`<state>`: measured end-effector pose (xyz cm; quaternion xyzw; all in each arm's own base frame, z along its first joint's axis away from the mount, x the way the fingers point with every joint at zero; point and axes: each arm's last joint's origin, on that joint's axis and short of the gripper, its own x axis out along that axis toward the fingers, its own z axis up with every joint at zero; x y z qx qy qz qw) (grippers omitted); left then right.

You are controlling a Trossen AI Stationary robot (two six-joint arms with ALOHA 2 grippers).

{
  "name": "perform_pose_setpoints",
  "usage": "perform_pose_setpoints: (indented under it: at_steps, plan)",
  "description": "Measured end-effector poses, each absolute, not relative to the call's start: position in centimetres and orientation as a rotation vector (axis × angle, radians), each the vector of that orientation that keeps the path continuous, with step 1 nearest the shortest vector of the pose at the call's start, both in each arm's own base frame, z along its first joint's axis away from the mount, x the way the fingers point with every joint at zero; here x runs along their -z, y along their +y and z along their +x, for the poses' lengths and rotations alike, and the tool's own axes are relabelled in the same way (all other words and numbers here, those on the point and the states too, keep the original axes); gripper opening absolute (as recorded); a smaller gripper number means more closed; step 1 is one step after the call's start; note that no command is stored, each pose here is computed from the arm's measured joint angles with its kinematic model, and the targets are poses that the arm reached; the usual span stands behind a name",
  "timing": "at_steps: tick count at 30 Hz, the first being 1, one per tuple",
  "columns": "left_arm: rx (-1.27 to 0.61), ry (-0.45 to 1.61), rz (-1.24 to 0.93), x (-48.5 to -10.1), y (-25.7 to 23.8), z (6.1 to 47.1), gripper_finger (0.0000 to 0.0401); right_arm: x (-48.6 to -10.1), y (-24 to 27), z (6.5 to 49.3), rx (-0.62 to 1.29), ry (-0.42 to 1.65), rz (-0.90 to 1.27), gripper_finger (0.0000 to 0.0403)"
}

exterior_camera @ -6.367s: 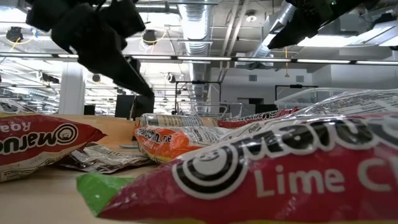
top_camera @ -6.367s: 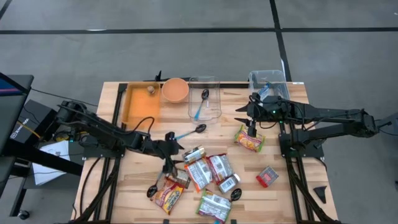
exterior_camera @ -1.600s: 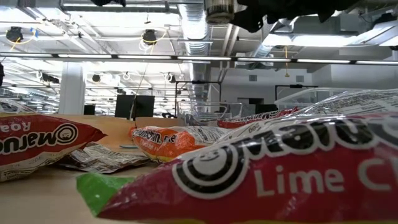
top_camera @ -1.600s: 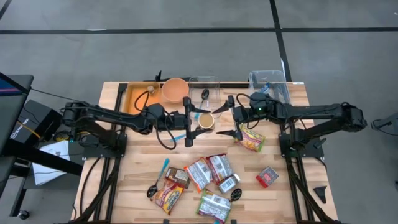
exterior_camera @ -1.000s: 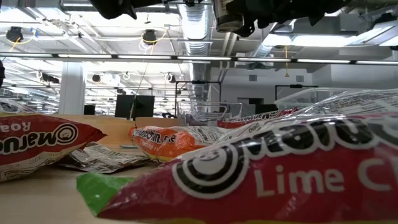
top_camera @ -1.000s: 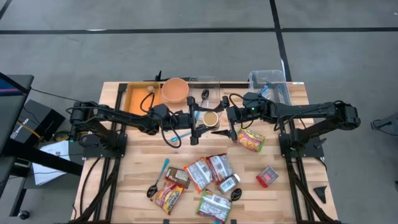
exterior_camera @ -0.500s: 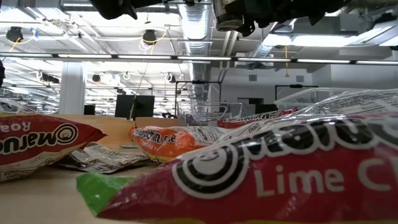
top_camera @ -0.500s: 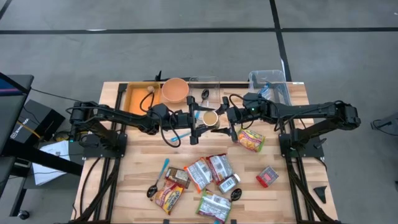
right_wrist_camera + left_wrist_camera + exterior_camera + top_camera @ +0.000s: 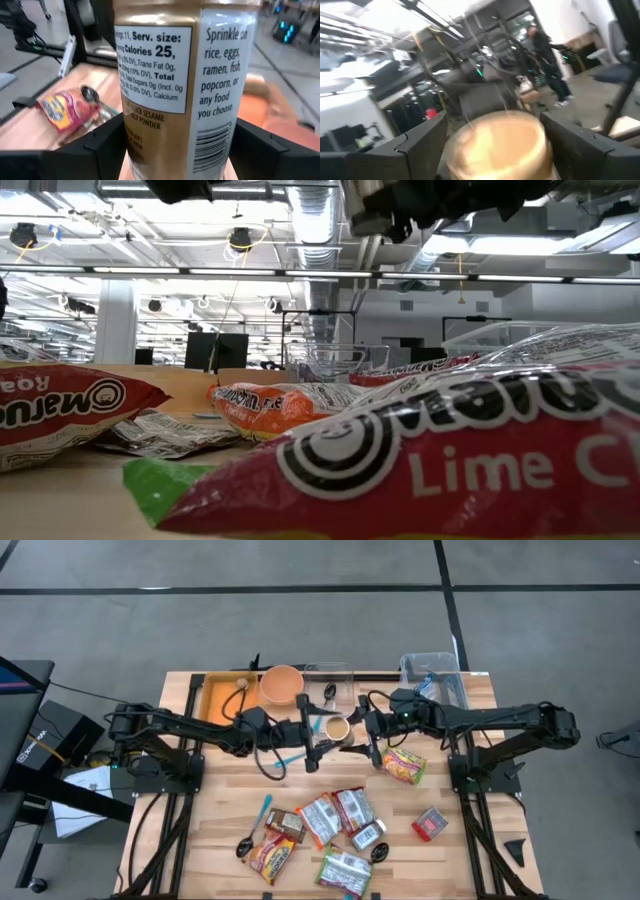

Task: Pick & Place Food Item
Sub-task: Put the gold seasoning bottle into the orange bin

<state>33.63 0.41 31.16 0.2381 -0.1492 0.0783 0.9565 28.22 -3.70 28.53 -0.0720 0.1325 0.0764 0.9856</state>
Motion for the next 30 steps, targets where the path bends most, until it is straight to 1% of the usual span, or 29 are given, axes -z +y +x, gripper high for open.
perform_pose_setpoints:
  at_steps: [4,9,11,15,20,26,30]
  plan:
    - [-0.211,-0.358,0.479,-33.5,0.6,32.1,0.0321,-27.8,-4.4,28.0,-0.137,0.322,-0.142,0.0277]
    - [-0.188,-0.269,0.484,-34.5,0.5,30.4,0.0328,-27.3,-4.8,27.7,-0.131,0.390,-0.138,0.0277]
    - [-0.163,-0.173,0.491,-34.7,0.5,29.4,0.0331,-26.9,-4.9,27.5,-0.133,0.427,-0.138,0.0277]
    - [-0.052,0.070,0.510,-33.5,0.2,27.8,0.0340,-26.6,-4.9,27.2,-0.141,0.493,-0.130,0.0277]
    - [0.072,0.248,0.529,-31.8,-1.6,27.2,0.0358,-26.9,-4.4,27.3,-0.160,0.514,-0.128,0.0277]
    - [0.027,0.342,0.616,-30.1,-4.2,28.0,0.0384,-26.0,-3.2,26.8,-0.213,0.617,-0.111,0.0277]
    - [0.003,0.334,0.658,-29.5,-5.9,28.5,0.0398,-25.7,-2.5,26.6,-0.247,0.664,-0.110,0.0277]
